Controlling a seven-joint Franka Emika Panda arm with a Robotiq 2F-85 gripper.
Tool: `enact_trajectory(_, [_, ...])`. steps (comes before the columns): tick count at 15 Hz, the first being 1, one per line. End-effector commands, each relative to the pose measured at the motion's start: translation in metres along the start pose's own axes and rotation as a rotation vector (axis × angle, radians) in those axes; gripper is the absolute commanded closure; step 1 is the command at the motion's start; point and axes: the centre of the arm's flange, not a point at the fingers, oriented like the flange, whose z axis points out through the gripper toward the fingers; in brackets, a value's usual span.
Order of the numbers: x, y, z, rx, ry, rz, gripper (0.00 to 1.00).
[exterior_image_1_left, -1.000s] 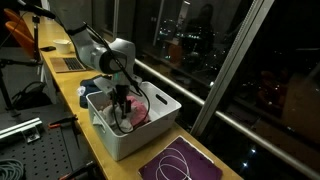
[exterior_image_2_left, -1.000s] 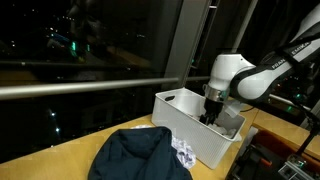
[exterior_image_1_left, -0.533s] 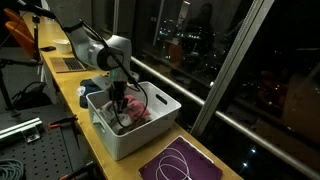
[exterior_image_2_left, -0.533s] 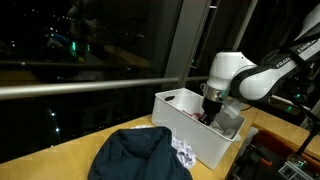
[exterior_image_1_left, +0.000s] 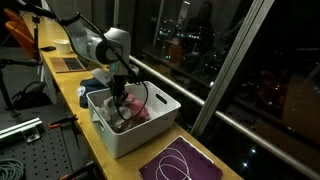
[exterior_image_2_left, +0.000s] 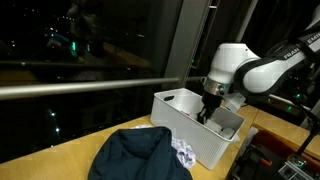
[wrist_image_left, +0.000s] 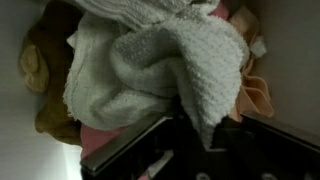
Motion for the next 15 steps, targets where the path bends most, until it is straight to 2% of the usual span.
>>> enact_trajectory(1, [-0.007, 0.004, -0.045, 0.018, 0.033, 0.024, 0.96])
enact_trajectory(5, [-0.003, 0.001, -0.124, 0.030, 0.118, 0.045, 0.96])
enact_trajectory(7, [0.000, -0.014, -0.172, 0.035, 0.168, 0.032, 0.96])
enact_trajectory(11, [0.002, -0.081, -0.260, 0.028, 0.268, -0.061, 0.96])
enact_trajectory(15, [-0.008, -0.176, -0.327, 0.024, 0.318, -0.180, 0.96])
